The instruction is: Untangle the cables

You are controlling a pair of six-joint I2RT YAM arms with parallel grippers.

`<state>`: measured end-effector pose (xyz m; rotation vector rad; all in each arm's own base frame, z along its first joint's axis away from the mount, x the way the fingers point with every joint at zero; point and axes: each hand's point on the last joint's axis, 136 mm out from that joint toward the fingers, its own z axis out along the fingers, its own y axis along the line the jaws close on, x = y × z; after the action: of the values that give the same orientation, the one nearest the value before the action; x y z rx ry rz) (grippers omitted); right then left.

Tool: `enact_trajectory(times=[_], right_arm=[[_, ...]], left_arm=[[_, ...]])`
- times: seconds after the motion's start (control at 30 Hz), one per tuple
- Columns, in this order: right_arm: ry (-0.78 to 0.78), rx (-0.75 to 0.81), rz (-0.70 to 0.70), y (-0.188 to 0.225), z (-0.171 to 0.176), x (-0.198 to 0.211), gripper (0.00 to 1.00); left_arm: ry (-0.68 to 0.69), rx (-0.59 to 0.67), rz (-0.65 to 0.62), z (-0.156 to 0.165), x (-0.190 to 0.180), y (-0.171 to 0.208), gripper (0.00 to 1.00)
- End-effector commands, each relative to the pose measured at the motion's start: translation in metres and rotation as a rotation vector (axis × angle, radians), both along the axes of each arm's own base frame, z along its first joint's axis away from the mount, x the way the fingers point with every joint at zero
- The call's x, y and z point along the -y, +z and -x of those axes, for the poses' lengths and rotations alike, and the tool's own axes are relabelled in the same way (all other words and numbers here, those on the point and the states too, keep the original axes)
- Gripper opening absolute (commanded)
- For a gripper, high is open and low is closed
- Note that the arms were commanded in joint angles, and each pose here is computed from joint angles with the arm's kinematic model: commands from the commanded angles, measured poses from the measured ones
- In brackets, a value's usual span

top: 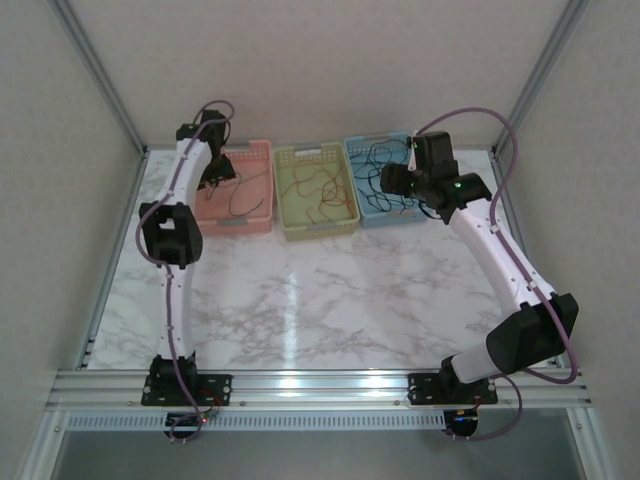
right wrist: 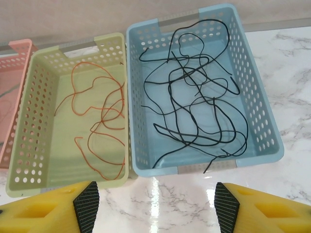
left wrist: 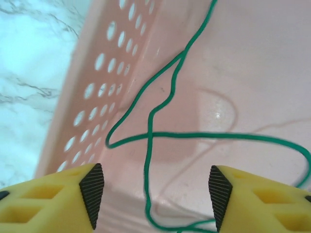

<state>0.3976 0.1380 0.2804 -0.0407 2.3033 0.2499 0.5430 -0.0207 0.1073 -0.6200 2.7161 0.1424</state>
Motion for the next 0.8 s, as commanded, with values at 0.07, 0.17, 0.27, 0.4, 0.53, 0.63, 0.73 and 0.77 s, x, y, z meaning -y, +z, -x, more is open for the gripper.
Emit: enact_trajectory(times=[0.07,0.17,0.27,0.4,0.53,0.63,0.73,0.77], right_arm=[[-0.049,-0.054,0.099,-0.013,0.005,0.016,0.68],[-0.073,-0.087,0.133,-0.024,0.006,0.023,0.64],[-0.078,-0.134,0.16,-0.037,0.003,0.023,0.6],[-0.116,-0.234,0.237,-0.055,-0.01,0.028,0.56],[-0.147,-0.362,0.334,-0.075,-0.028,0.031,0.48],[-0.18,-0.419,0.407,-0.085,-0.038,0.039,0.44],[-0.189,-0.479,0.456,-0.099,-0.048,0.046,0.42],[-0.188,-0.492,0.469,-0.103,-0.051,0.048,0.41]], left_arm=[[-0.027,0.108,0.056,0.011,0.004,0.075,0.79],[-0.046,0.149,0.09,0.016,0.009,0.098,0.83],[-0.059,0.181,0.12,0.026,0.014,0.122,0.83],[-0.084,0.215,0.16,0.047,0.019,0.152,0.83],[-0.129,0.274,0.232,0.081,0.032,0.175,0.83],[-0.153,0.309,0.258,0.113,0.036,0.18,0.83],[-0.167,0.312,0.261,0.149,0.033,0.172,0.83],[-0.171,0.313,0.264,0.16,0.033,0.168,0.83]])
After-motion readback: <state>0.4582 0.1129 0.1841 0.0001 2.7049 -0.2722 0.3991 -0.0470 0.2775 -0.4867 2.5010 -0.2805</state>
